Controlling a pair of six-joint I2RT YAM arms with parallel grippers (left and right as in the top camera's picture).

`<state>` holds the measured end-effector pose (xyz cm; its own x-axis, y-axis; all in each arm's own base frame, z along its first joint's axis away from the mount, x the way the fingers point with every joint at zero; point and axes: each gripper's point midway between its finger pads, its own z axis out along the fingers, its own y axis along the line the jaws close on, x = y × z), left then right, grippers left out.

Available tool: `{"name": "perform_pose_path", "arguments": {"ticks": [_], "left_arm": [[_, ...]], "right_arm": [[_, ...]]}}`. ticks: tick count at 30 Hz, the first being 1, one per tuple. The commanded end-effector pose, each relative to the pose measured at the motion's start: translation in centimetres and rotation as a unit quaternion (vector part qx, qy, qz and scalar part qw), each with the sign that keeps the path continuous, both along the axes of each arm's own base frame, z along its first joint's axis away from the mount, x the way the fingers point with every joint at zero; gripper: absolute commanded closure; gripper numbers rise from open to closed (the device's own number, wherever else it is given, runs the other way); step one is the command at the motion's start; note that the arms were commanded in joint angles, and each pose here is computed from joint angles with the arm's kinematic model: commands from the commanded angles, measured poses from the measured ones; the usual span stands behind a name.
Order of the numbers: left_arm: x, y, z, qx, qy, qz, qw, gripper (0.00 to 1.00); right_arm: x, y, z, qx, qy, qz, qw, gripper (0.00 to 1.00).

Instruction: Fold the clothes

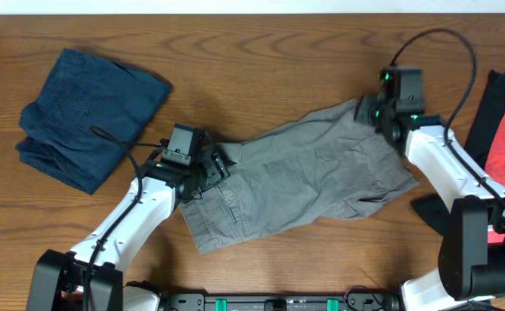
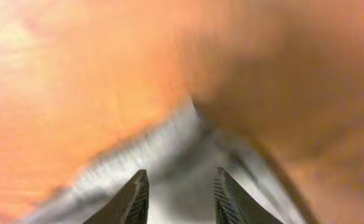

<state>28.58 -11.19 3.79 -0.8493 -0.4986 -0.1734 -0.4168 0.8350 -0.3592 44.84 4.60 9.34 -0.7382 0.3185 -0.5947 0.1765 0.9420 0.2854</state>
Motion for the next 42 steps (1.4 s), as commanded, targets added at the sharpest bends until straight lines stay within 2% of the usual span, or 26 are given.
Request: {"name": "perform_pose_path", "arguments": {"ticks": [1, 5, 9, 13, 14, 15, 19, 22, 26, 31, 35, 38, 42], "left_arm": [[0.1, 0.1, 0.4, -0.002, -0.004, -0.001, 1.0, 0.21], [0.4, 0.0, 0.8, -0.002, -0.017, -0.008, 1.0, 0.21], [1.9, -0.5, 3.9, -0.002, -0.077, -0.042, 0.996, 0.21], [2.3, -0.6, 8.3, 0.003, -0.154, -0.082, 0.985, 0.19], [2.0, -0.3, 9.1, 0.008, -0.163, -0.085, 0.983, 0.14], [1.4, 0.1, 9.5, 0.013, -0.163, -0.081, 0.983, 0.14], [-1.7, 1.1, 8.7, 0.017, -0.107, -0.062, 0.992, 0.13], [-4.3, 2.0, 6.5, 0.017, -0.027, -0.022, 0.999, 0.11], [-6.0, 2.5, 3.8, 0.021, 0.036, 0.013, 0.999, 0.01], [-6.8, 3.6, 0.9, 0.036, 0.101, 0.039, 0.994, 0.02], [-7.0, 3.1, -0.5, 0.026, 0.13, 0.02, 0.991, 0.02], [-7.1, 2.6, -0.7, 0.015, 0.135, 0.003, 0.991, 0.02], [-7.1, 2.5, -0.7, 0.013, 0.134, -0.003, 0.991, 0.02]], "right_arm": [[0.6, -0.8, 1.4, 0.007, -0.02, -0.016, 1.0, 0.64], [-0.5, -0.7, 0.5, 0.007, 0.01, -0.011, 1.0, 0.64], [-3.9, -1.5, -0.1, 0.003, 0.074, -0.019, 0.997, 0.65], [-7.7, -3.9, 1.4, -0.002, 0.118, -0.05, 0.992, 0.59], [-8.8, -4.8, 2.0, -0.002, 0.127, -0.063, 0.99, 0.56], [-9.7, -5.6, 2.3, -0.001, 0.136, -0.073, 0.988, 0.54], [-12.3, -7.2, 2.3, -0.014, 0.171, -0.058, 0.984, 0.57], [-12.9, -4.8, 2.0, 0.011, 0.177, 0.042, 0.983, 0.58], [-12.8, -1.4, 2.4, 0.037, 0.163, 0.12, 0.979, 0.57], [-12.9, 1.4, 2.4, 0.021, 0.16, 0.163, 0.973, 0.51], [-13.1, 2.4, 2.1, 0.004, 0.163, 0.175, 0.971, 0.47], [-12.8, 0.4, 1.3, -0.031, 0.182, 0.109, 0.977, 0.49], [-13.3, -0.5, -0.5, -0.046, 0.219, 0.094, 0.97, 0.49]]}}
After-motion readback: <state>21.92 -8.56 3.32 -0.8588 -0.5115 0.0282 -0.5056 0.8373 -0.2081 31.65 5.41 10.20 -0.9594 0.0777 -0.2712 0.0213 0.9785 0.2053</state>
